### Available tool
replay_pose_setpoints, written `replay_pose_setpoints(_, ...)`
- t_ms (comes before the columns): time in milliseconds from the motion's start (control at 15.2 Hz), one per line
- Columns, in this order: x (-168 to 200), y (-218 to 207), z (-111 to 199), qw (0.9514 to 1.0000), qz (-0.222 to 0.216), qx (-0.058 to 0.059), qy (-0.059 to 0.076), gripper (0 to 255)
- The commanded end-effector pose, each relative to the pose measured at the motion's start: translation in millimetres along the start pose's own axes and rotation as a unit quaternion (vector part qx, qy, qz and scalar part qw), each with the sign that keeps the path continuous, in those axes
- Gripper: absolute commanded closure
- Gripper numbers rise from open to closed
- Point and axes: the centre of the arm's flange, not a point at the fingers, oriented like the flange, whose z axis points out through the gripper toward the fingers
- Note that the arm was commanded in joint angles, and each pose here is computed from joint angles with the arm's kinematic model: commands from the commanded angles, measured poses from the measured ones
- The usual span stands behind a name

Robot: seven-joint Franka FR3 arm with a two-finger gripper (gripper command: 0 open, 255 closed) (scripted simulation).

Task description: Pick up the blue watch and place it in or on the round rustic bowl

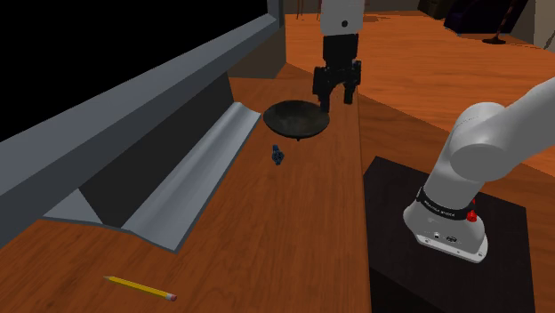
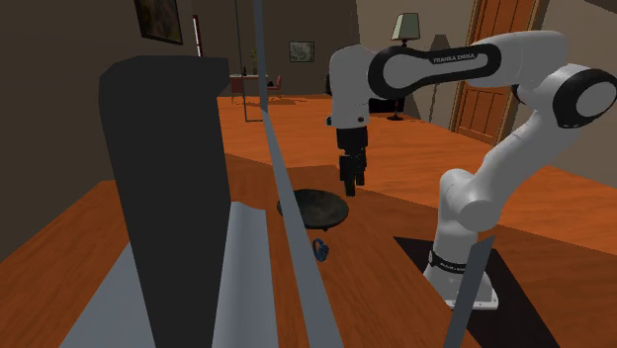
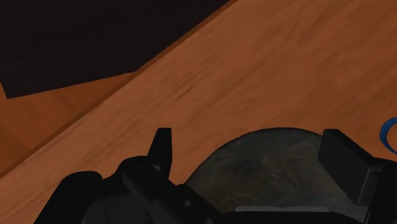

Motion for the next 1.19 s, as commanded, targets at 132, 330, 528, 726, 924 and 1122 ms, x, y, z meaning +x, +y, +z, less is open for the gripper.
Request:
replay_pose_setpoints(132,17,-40,18,0.9974,0.062,0.023,-0.028,0)
replay_pose_setpoints(330,31,-71,30,0.9923,0.106,0.039,-0.049,0)
replay_pose_setpoints(528,47,-101,42,0.9846,0.151,0.055,-0.07,0)
replay_pose_setpoints(726,65,-130,53,0.9742,0.194,0.071,-0.09,0)
replay_pose_setpoints(924,68,-139,66,0.9715,0.204,0.075,-0.095,0)
replay_pose_setpoints(1122,65,-141,82,0.9715,0.204,0.075,-0.095,0)
